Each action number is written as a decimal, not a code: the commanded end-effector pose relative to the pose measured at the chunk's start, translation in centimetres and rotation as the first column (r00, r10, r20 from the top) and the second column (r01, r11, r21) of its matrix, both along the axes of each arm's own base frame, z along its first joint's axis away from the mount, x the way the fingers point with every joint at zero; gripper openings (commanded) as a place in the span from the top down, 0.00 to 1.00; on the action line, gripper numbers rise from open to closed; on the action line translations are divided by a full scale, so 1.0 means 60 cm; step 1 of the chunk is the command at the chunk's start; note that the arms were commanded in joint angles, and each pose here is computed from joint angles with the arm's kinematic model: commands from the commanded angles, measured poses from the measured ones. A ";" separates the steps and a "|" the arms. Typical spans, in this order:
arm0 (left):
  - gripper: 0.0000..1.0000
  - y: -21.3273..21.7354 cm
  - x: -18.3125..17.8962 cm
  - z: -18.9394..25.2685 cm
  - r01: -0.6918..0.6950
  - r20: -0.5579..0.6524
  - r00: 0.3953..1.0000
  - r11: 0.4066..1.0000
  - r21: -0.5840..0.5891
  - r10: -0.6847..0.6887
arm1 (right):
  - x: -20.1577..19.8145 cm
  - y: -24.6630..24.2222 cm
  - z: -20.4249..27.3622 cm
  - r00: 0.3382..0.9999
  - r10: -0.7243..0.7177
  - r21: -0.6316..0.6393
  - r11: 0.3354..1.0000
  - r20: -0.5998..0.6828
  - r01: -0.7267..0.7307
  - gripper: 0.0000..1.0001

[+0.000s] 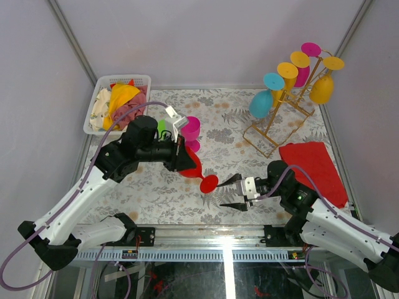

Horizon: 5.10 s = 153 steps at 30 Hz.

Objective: Take the wine glass off the wine glass rack
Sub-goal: Place the wine glass at the center of the board, then pick up the wine glass from the wine rack.

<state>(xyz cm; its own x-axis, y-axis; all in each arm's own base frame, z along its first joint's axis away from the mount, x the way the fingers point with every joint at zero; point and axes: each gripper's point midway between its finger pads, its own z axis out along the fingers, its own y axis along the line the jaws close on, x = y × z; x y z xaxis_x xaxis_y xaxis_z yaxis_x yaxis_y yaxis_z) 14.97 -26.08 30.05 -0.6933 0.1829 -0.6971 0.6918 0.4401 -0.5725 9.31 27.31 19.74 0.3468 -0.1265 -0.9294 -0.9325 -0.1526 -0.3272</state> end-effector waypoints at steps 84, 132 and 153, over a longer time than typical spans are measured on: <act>0.74 0.135 0.289 -0.188 -0.766 0.367 0.638 0.509 0.393 0.677 | 0.233 -0.092 0.181 0.468 -0.800 0.035 0.492 -0.376 0.870 0.01; 0.00 0.227 0.144 0.039 -0.848 0.195 0.481 0.510 -0.144 0.855 | 0.535 -0.371 0.427 -0.070 -0.865 -0.063 -0.045 -0.496 0.997 0.00; 0.00 0.196 0.113 0.059 -0.729 0.234 0.613 0.655 -0.200 0.754 | 0.594 -0.651 0.396 -0.322 -0.504 -0.120 -0.392 -0.801 0.912 0.22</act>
<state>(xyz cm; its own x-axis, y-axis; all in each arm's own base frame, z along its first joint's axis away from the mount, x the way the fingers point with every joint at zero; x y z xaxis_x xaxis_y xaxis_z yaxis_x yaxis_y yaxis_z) 21.65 -13.24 31.41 -0.3804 -0.3780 -0.8441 0.1904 0.8611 -0.4714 43.89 -10.55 42.99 -0.0672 0.5429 -0.8371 0.2270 0.8253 0.5170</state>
